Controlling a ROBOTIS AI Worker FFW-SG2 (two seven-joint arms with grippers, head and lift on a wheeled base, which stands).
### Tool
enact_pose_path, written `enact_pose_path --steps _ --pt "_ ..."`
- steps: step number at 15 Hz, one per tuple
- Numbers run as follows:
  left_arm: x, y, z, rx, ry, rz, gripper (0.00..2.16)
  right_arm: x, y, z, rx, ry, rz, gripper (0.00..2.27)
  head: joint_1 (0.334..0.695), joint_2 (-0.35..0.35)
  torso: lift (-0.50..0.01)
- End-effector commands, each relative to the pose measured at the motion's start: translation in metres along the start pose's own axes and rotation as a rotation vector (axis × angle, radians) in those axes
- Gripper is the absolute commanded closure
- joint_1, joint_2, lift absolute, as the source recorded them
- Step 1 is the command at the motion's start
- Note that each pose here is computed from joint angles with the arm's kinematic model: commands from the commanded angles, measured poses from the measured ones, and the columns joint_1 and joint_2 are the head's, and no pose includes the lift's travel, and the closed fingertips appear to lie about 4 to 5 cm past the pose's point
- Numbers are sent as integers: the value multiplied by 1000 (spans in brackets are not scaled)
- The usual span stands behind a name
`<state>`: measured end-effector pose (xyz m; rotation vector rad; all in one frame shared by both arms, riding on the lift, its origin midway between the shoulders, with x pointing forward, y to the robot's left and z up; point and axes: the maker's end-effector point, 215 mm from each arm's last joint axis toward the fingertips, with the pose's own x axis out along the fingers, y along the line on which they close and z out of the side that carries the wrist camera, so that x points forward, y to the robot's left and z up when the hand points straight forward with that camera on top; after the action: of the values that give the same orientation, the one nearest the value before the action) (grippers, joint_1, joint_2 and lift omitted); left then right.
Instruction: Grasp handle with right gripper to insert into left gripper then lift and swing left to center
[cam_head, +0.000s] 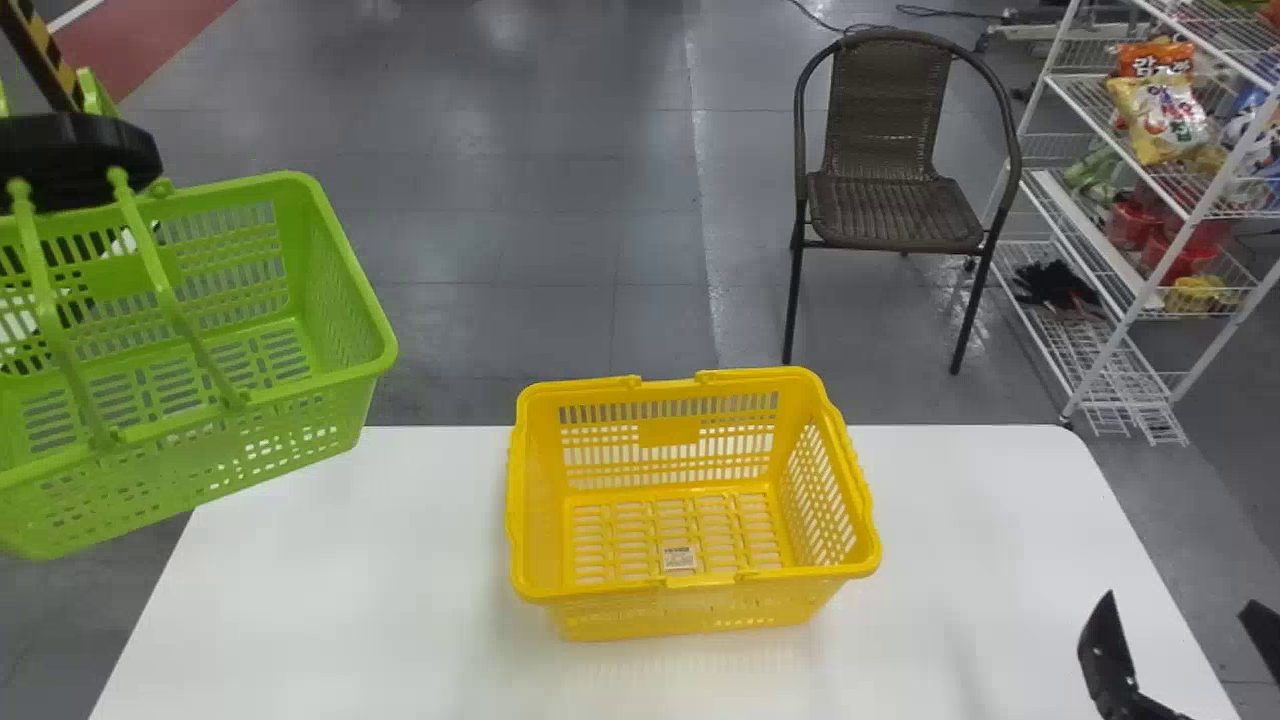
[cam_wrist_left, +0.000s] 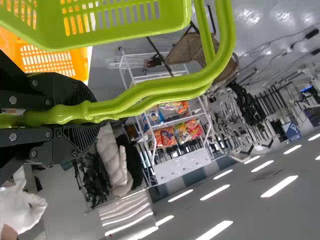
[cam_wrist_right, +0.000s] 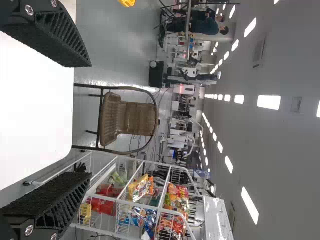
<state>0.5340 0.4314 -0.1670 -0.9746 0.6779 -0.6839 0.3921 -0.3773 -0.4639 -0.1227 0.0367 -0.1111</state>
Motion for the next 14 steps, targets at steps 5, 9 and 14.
enact_pose_path --steps 5,9,14 --pt "-68 43 -80 4 -16 45 2061 0 -4 -1 -3 2 -6 16 695 97 0" --pt "-96 48 -149 14 13 61 2061 -1 -10 -1 -8 2 -15 16 695 109 0" --pt "-93 45 -243 -9 83 46 2061 6 -11 4 -10 -8 -16 16 695 71 0"
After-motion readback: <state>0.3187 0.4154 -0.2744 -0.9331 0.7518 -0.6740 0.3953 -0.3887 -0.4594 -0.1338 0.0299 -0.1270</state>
